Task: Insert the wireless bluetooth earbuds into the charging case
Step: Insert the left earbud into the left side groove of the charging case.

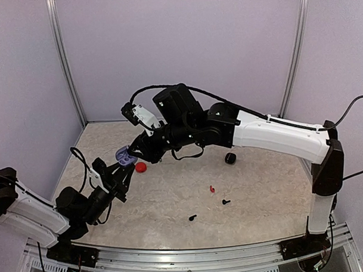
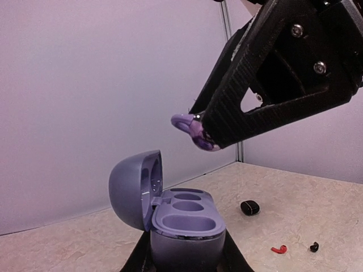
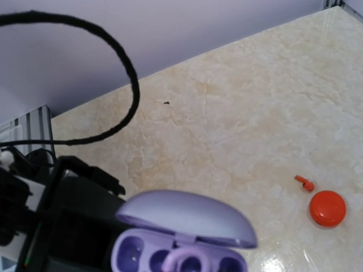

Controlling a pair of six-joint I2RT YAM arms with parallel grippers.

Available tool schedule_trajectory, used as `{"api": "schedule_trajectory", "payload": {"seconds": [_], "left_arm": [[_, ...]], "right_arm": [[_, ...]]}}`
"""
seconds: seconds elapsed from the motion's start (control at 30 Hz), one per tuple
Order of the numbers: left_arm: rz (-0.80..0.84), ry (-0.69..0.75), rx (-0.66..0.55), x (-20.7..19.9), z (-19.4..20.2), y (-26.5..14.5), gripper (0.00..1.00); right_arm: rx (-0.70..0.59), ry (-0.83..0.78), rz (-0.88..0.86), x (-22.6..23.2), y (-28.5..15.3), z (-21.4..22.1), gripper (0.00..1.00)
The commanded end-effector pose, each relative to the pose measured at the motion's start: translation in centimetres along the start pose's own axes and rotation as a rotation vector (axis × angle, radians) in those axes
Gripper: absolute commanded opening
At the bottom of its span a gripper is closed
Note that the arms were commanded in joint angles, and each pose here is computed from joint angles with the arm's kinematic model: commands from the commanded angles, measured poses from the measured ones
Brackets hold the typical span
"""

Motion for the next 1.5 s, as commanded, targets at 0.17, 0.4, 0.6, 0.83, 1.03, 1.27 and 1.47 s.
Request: {"api": "schedule_trajectory", "payload": {"seconds": [0.17,0.4,0.6,0.83,1.03,1.27,1.47], "left_arm": [[-0.058,-0.062,-0.084,0.7,-2.0,0.7,0.00],[-0.073,-0.072,-0.085,0.9,-2.0,0.7,0.00],[-0.074,-0.099,-0.106,1.1,-2.4,0.4,0.00],[-0.065,-0.110,-0.126,1.0,-2.8,0.4,0.00],[-0.062,-0.120,-0.140,1.0,-3.0,0.3,0.00],[-0.052,-0.133,-0.164,1.1,-3.5,0.0,0.00],[-0.049,-0.151,-0.180,1.3,-3.7,-0.2,0.00]], "right_arm": [[-0.026,-0.011,-0.018,1.8,1.2,-0.8,0.23],[-0.002,-0.011,-0.006,1.9,2.0,0.0,0.24],[0.015,-0.009,0.003,1.8,2.5,0.7,0.24],[0.018,-0.009,0.017,1.5,3.0,0.9,0.24],[0.029,-0.006,0.022,1.4,3.4,1.4,0.25],[0.041,0.001,0.020,1.3,3.8,1.9,0.26],[0.039,0.001,0.029,1.2,3.7,1.9,0.28]]}}
Point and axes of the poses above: each gripper's point midway between its finger pads, its own y axis out along the fingers, its own x axis along the line the jaws close on, z = x × y, the point moved 2 cm from there along -y, back along the fingers, and after that the axes turned 6 degrees about y, right-handed, at the moved point
